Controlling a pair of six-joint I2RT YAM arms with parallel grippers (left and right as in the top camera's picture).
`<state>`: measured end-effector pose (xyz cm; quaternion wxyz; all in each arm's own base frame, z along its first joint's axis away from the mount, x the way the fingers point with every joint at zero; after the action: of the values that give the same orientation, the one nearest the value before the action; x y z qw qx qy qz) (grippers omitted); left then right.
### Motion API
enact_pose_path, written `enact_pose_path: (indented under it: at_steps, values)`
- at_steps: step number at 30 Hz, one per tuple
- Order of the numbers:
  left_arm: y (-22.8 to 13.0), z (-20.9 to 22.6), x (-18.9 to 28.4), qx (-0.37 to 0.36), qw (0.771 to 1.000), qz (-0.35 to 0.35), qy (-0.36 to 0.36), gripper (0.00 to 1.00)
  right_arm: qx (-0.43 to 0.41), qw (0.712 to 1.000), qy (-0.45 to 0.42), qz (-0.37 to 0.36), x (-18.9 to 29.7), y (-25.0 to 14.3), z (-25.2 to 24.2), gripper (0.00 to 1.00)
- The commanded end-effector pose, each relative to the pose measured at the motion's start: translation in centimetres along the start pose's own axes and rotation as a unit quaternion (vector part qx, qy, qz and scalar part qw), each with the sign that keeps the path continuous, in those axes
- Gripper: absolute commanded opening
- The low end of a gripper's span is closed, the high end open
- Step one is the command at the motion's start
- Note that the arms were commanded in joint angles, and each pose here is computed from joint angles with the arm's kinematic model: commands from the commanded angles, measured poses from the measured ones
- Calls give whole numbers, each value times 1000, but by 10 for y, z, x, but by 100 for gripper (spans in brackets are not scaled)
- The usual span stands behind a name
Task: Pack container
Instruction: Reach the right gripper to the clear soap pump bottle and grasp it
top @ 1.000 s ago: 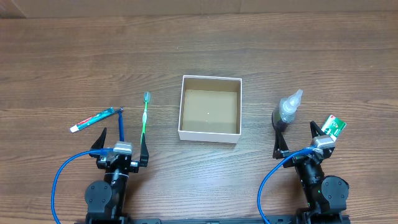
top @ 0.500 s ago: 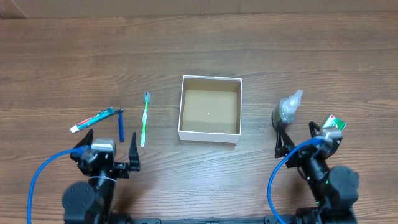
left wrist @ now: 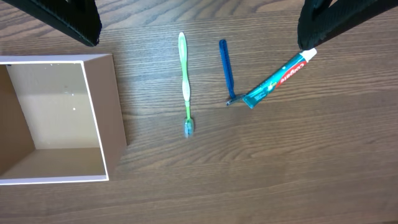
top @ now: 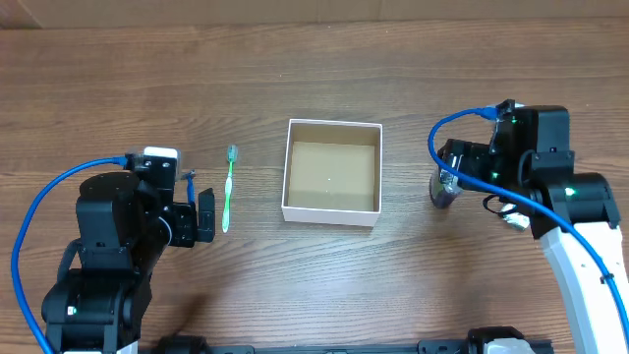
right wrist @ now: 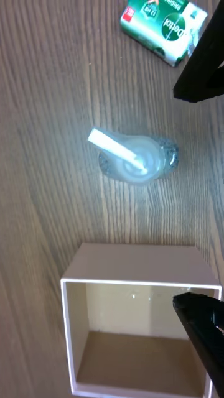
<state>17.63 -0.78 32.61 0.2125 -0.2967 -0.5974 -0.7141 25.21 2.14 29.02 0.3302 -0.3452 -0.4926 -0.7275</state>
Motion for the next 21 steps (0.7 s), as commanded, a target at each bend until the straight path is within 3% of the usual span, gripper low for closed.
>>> enact_pose_path:
  at_steps: [1, 18, 20, 21]
  values:
    - [6, -1, 7, 7, 1000, -15, -7, 100, 3, 999, -31, -18, 1, 4, -3, 100]
    - [6, 0, 6, 7, 1000, -11, -6, 100, 24, 995, -63, 72, -119, -18, -26, 100]
    - [6, 0, 6, 7, 1000, -11, -6, 100, 24, 995, -63, 72, -119, -18, -26, 92]
    - [6, 0, 6, 7, 1000, -11, -6, 100, 24, 995, -63, 72, -119, -18, -26, 84]
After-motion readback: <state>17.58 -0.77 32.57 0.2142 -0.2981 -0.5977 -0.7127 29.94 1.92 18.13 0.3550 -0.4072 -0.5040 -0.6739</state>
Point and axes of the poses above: each gripper's point midway between its finger pads, its own x axis back along the fingers, its own z axis along the line the jaws close on, y = z × x, the point moved 10 cm from there along x, back along the fingers, and after that the axes turned 7 degrees about -x, right-handed, at the moved point
